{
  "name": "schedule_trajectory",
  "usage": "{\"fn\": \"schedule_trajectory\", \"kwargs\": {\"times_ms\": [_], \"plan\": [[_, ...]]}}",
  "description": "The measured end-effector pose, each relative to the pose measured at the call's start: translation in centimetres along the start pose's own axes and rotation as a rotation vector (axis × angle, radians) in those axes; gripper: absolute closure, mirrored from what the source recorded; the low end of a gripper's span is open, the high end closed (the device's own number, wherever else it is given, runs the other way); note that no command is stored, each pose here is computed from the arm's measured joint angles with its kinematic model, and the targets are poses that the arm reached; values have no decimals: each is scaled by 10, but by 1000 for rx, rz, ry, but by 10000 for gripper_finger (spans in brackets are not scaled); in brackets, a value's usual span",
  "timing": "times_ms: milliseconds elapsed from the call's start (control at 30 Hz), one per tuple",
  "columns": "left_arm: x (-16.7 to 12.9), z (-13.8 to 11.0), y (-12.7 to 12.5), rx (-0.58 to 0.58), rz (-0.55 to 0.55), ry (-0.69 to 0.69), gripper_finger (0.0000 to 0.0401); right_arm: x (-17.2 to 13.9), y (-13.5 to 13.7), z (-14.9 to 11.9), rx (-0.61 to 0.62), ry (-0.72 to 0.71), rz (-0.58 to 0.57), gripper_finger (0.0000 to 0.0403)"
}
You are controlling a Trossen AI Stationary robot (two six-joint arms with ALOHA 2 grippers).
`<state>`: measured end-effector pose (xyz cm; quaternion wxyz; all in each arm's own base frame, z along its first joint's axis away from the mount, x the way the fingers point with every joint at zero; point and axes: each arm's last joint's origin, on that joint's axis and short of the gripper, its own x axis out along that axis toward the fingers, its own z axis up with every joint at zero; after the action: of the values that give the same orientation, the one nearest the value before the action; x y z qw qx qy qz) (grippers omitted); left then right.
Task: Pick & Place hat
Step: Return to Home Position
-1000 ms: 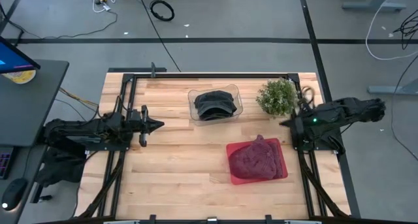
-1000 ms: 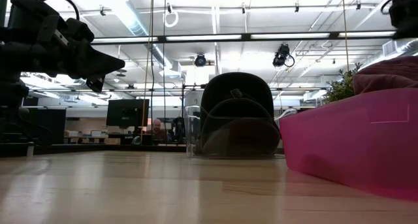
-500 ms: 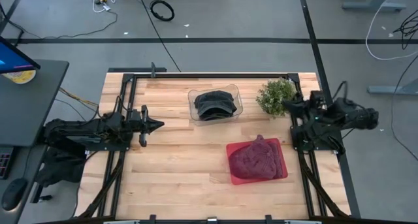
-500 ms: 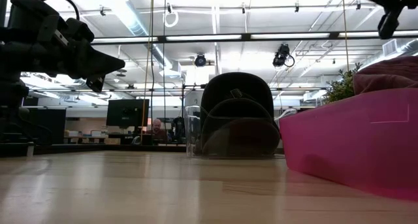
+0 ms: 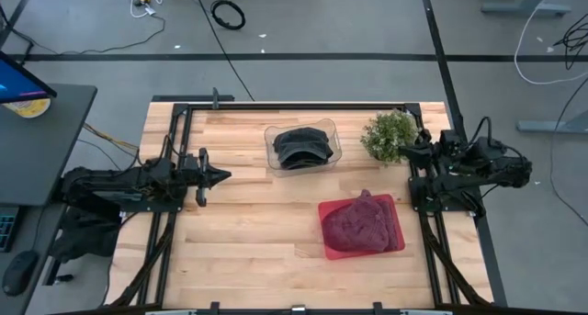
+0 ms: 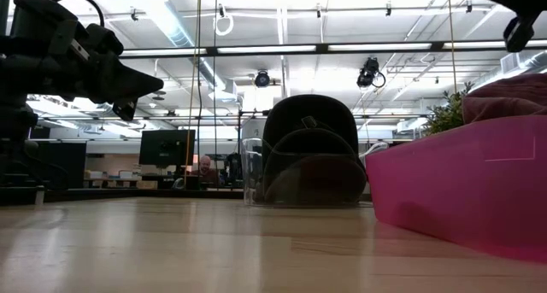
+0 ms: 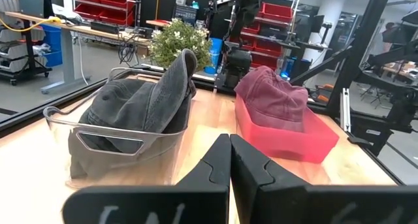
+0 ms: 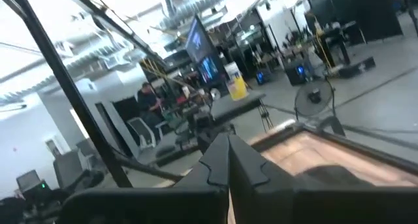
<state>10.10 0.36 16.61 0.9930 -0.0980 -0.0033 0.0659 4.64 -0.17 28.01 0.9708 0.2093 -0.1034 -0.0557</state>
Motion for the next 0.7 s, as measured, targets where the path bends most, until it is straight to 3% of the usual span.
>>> {"fn": "schedule_trajectory", "kwargs": {"times_ms": [200,700], "plan": [[0,0,0,0,-1,0,398,5,2,-1,-33,-93,72,403],[0,0,0,0,0,1,398,22,-11,-50,-82,-199,138,403]]}}
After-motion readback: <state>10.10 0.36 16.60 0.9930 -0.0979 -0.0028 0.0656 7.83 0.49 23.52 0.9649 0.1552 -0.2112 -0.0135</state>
